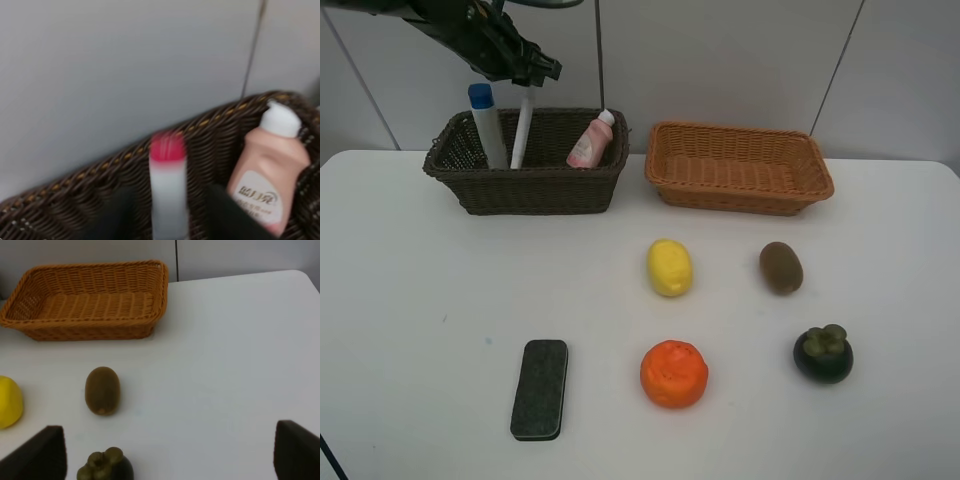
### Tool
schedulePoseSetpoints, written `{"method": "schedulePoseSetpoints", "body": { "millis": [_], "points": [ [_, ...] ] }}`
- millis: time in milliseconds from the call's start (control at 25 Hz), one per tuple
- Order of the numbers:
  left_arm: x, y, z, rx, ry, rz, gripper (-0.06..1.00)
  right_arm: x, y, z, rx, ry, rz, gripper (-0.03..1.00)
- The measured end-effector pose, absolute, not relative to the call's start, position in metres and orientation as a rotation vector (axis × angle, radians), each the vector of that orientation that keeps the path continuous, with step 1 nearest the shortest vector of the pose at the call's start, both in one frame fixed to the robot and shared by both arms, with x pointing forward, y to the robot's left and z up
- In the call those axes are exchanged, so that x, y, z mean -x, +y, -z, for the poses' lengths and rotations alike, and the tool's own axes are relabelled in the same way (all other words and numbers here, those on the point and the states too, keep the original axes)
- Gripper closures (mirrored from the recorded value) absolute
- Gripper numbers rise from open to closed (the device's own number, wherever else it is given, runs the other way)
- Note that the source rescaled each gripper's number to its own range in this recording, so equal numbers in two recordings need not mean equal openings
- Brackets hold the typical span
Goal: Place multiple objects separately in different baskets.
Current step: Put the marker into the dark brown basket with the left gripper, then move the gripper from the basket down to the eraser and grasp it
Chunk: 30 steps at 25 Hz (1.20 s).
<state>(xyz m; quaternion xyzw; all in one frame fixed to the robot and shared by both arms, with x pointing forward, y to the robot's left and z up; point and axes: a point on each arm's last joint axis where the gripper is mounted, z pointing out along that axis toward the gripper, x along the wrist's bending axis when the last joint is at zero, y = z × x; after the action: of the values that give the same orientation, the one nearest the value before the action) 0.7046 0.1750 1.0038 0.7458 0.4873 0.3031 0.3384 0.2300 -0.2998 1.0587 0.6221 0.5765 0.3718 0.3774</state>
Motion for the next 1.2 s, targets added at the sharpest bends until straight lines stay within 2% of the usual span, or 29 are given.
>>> {"method": "schedulePoseSetpoints", "body": {
  "millis": [40,80,200,360,560,720,960,1200],
  "points": [
    [-0.705,0.175,-1.001,-1.943,1.278,-0.784,0.1,-0.23,-0.3,-1.059,-1.59,1.474,-0.951,-0.01],
    [-0.705,0.175,-1.001,-1.94,1.283,-0.78,0.03,-0.23,-0.3,-1.059,-1.59,1.474,-0.951,-0.01],
    [-0.703,0.176,-1.003,-1.934,1.304,-0.764,-0.04,-0.23,-0.3,-1.059,-1.59,1.474,-0.951,-0.01],
    [-0.693,0.176,-1.016,-1.895,1.465,-0.612,-0.04,-0.23,-0.3,-1.059,-1.59,1.474,-0.951,-0.01],
    [-0.656,0.177,-1.046,-1.923,1.756,-0.239,-0.04,-0.23,-0.3,-1.059,-1.59,1.474,-0.951,-0.01],
    [-0.627,0.178,-1.049,-2.033,1.969,0.012,-0.04,-0.23,-0.3,-1.059,-1.59,1.474,-0.951,-0.01],
    [-0.602,0.151,-1.047,-2.1,1.975,0.077,-0.04,-0.23,-0.3,-1.059,-1.59,1.474,-0.951,-0.01],
    [-0.542,0.111,-1.025,-2.234,1.993,0.204,-0.04,-0.23,-0.3,-1.059,-1.59,1.474,-0.951,-0.01]
  ]
}}
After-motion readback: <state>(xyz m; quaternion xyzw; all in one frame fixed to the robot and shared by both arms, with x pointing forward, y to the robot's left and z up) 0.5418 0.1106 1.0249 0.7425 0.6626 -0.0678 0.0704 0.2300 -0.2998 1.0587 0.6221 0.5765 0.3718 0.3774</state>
